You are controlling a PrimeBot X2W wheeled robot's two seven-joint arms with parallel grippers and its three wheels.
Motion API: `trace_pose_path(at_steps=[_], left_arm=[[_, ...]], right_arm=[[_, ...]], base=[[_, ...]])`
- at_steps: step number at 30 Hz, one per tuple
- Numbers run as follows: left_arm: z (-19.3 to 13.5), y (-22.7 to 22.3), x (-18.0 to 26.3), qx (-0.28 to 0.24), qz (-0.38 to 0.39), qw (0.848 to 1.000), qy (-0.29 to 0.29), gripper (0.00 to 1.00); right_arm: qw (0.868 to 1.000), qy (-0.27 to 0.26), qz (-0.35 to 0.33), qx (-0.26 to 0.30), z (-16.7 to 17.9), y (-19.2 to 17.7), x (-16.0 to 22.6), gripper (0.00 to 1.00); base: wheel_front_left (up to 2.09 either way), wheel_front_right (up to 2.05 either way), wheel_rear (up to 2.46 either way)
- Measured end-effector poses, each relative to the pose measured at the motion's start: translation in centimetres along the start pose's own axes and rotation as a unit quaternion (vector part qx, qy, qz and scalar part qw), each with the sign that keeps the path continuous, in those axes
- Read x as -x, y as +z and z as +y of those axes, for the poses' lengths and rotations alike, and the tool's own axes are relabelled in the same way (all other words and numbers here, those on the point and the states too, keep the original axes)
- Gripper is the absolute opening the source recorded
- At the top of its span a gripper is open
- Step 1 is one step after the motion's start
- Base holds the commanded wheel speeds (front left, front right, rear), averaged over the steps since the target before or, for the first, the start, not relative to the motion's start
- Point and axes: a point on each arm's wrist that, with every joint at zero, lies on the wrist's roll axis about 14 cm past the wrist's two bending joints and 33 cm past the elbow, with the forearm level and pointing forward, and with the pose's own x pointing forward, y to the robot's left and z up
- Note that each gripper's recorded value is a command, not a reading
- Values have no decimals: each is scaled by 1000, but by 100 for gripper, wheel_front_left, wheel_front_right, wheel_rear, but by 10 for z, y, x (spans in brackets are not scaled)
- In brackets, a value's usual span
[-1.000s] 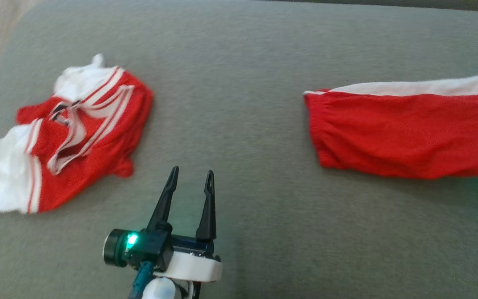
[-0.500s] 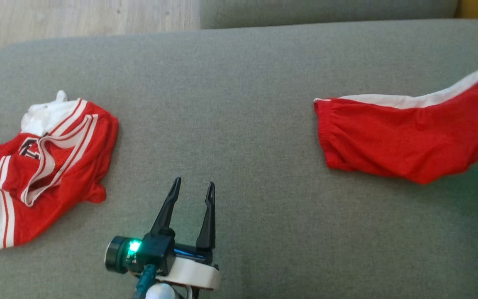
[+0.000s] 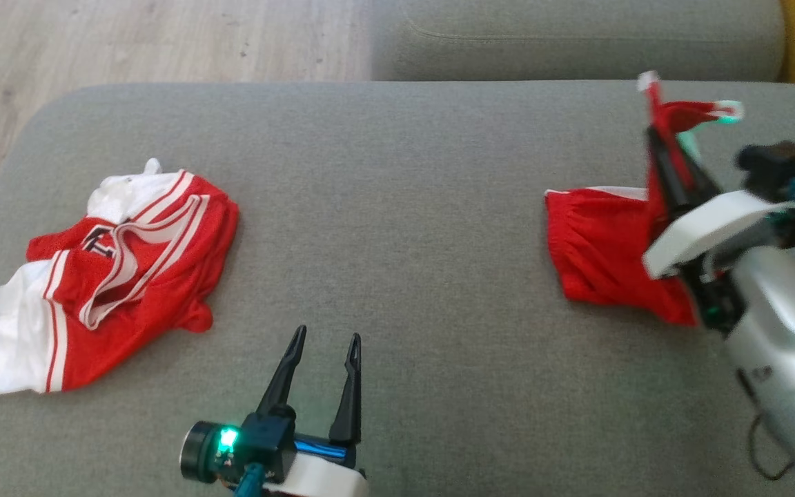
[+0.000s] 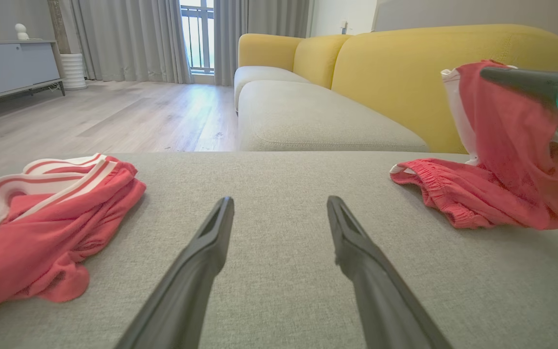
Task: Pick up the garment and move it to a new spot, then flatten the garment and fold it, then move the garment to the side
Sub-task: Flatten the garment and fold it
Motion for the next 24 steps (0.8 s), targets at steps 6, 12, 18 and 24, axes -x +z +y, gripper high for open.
trace_pose_path(at_steps=[6,12,18,24], left_arm=[[1,-4,6,-3,5,1000,3,100],[-1,-2,5,-2,3,1000,0,100],[2,5,4,-2,-8,1000,10,100],[11,11,15,2,-21,999,40,100]], right_arm=[[999,40,25,-18,42,-20,-1,100],[999,34,-4,-13,33,-2,3,100],[998,-26,-54,16,-21,29,30,100],[993,-83,-80,22,-47,25,83,100]], base=[[0,0,0],[0,0,0],[0,0,0],[0,0,0]])
